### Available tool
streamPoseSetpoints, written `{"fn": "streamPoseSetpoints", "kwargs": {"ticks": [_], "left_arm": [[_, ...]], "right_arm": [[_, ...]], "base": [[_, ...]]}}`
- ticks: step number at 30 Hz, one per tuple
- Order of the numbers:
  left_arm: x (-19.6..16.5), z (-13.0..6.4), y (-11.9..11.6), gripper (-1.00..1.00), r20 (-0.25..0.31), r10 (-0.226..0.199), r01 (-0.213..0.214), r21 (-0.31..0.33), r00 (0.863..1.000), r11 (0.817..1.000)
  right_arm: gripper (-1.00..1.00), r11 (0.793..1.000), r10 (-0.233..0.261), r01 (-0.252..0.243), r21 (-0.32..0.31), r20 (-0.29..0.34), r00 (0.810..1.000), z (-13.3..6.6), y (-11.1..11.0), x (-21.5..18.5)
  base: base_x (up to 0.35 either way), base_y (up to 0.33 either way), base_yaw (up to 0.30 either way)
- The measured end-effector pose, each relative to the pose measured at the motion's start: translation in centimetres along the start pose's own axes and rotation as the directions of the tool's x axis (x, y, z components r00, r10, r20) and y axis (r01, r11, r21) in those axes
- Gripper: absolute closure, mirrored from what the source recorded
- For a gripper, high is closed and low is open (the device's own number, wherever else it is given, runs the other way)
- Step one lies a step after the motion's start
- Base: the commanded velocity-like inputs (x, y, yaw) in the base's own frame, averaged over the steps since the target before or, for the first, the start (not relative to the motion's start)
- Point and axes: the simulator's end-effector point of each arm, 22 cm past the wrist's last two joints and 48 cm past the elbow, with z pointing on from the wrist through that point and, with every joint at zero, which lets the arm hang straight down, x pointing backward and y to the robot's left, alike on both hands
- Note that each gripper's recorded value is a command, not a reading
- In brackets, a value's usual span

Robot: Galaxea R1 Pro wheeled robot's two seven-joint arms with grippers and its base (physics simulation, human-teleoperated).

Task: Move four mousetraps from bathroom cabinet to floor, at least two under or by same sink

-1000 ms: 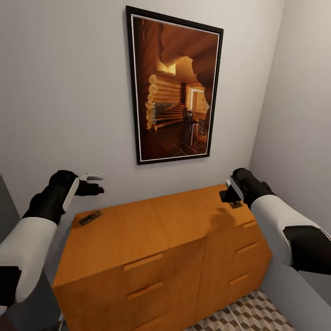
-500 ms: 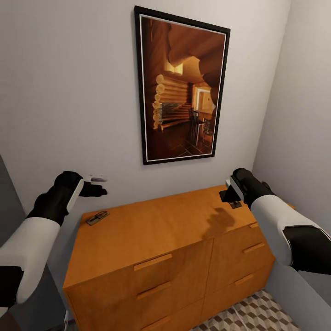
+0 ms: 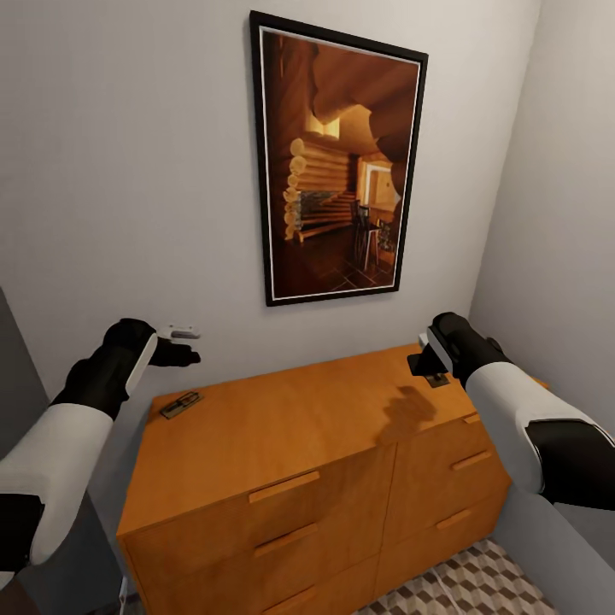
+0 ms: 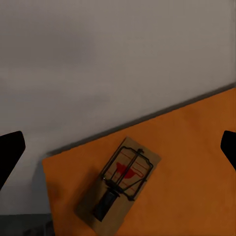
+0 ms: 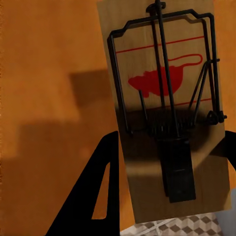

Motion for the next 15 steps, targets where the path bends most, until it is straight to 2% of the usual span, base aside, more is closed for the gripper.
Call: {"fn": "streamPoseSetpoints", "kwargs": {"ticks": [8, 15], "left_arm": [[0.29, 0.21, -0.22, -1.00, -0.004, 0.000, 0.000, 0.005, 1.000, 1.000], [0.55, 0.36, -0.01, -1.00, -0.012, -0.005, 0.005, -0.001, 1.000, 1.000]], "right_arm": [[1.00, 1.000, -0.004, 0.004, -0.011, -0.006, 1.000, 0.13, 0.65, 0.19], [1.00, 1.000, 0.001, -0.001, -0.002, -0.007, 1.000, 0.15, -0.07, 0.25]], "base": [[0.000, 0.000, 0.000], [0.000, 0.000, 0.000]]}}
